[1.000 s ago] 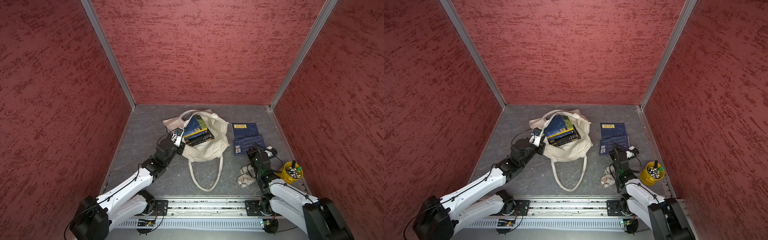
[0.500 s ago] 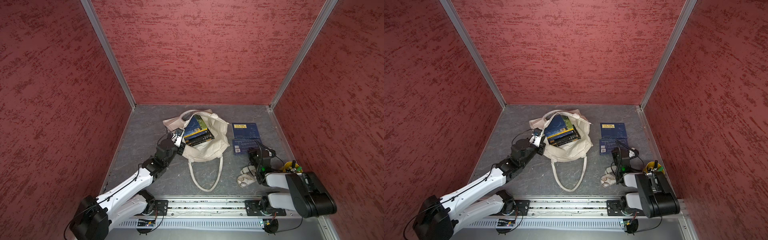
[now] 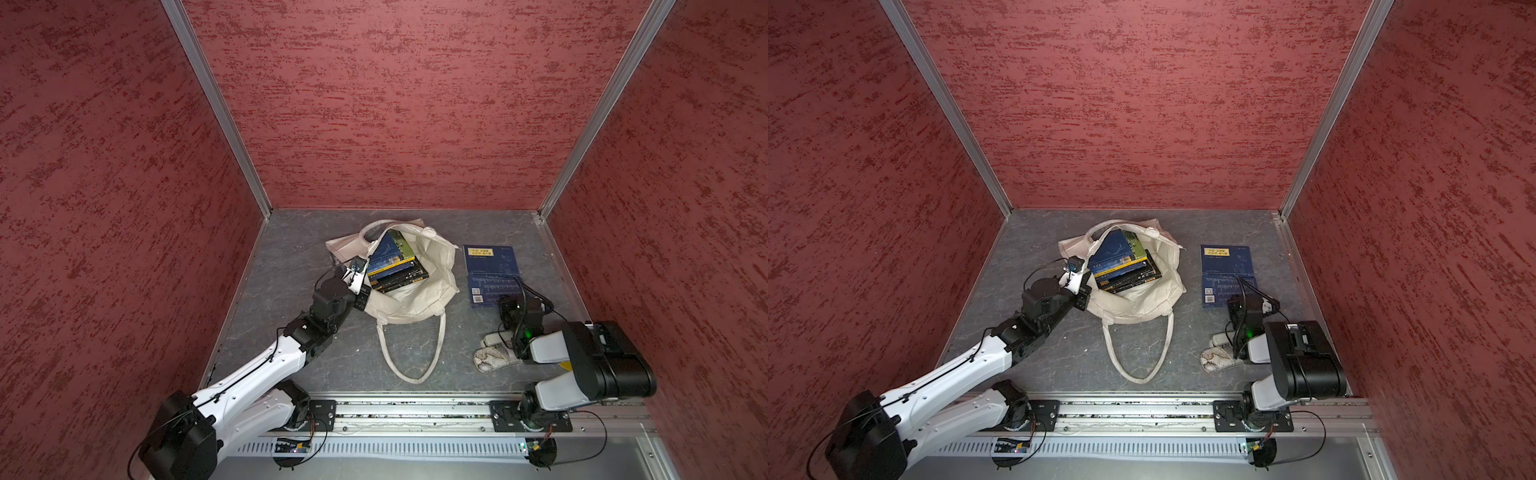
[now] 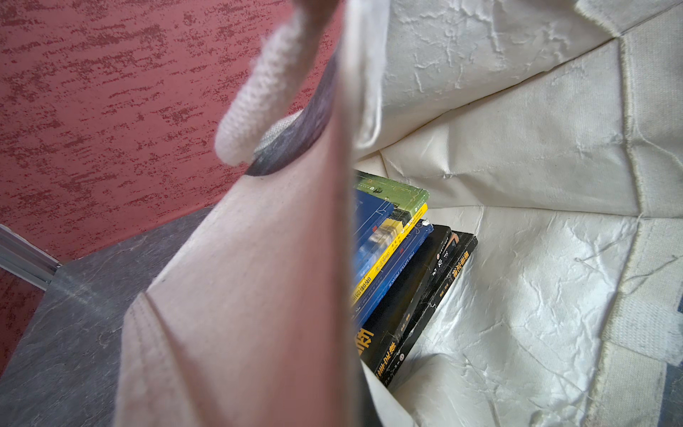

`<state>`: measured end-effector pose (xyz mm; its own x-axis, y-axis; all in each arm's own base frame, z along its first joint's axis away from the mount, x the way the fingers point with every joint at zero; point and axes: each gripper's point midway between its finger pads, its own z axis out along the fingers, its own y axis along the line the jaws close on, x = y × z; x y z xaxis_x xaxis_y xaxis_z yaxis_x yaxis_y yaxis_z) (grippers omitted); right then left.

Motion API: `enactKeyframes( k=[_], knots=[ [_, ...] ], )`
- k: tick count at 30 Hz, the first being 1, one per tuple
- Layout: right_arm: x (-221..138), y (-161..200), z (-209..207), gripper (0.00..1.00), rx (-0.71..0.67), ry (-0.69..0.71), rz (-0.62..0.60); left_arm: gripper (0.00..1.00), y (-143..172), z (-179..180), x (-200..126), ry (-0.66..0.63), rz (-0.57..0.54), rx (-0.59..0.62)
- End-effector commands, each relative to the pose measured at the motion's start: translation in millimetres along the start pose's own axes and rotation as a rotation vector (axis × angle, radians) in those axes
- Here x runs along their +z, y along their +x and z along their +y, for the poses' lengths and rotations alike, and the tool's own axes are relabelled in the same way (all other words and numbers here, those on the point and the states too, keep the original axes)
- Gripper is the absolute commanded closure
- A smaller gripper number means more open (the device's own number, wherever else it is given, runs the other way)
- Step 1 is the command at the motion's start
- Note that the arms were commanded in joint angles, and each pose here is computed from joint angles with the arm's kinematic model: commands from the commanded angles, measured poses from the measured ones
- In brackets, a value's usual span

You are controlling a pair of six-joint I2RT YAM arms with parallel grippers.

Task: Take out the books from the canvas bag
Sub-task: Place the book at the center of the board.

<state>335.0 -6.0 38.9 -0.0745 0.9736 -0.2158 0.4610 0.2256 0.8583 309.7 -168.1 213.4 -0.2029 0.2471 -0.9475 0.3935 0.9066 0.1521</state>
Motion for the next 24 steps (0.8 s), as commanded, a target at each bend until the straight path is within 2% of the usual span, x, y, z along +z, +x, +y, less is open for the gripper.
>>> enactKeyframes(
  k=[1, 10, 11, 12, 17, 24],
  knots=[
    [-0.7, -4.5, 19.1, 0.67, -0.022, -0.055, 0.000, 1.00, -44.4, 3.8, -8.3, -0.007, -0.128, -0.016],
    [-19.1, -19.3, 32.3, 0.19, -0.099, -0.042, -0.060, 1.00, -45.8, 4.8, -10.3, -0.011, -0.134, -0.010],
    [-21.7, -20.6, 32.8, 0.13, -0.106, -0.038, -0.064, 1.00, -45.9, 5.1, -10.4, -0.012, -0.134, -0.008],
    [-24.1, -21.9, 34.1, 0.02, -0.114, -0.035, -0.068, 1.00, -46.8, 4.8, -10.9, -0.010, -0.137, -0.009],
    [-35.7, -23.6, 39.5, 0.01, -0.139, -0.037, -0.071, 1.00, -47.6, 3.7, -12.4, -0.006, -0.141, -0.009],
    [-50.3, -15.3, 53.3, 0.01, -0.166, -0.080, -0.016, 1.00, -46.6, -0.4, -11.6, 0.004, -0.136, 0.002]
  ],
)
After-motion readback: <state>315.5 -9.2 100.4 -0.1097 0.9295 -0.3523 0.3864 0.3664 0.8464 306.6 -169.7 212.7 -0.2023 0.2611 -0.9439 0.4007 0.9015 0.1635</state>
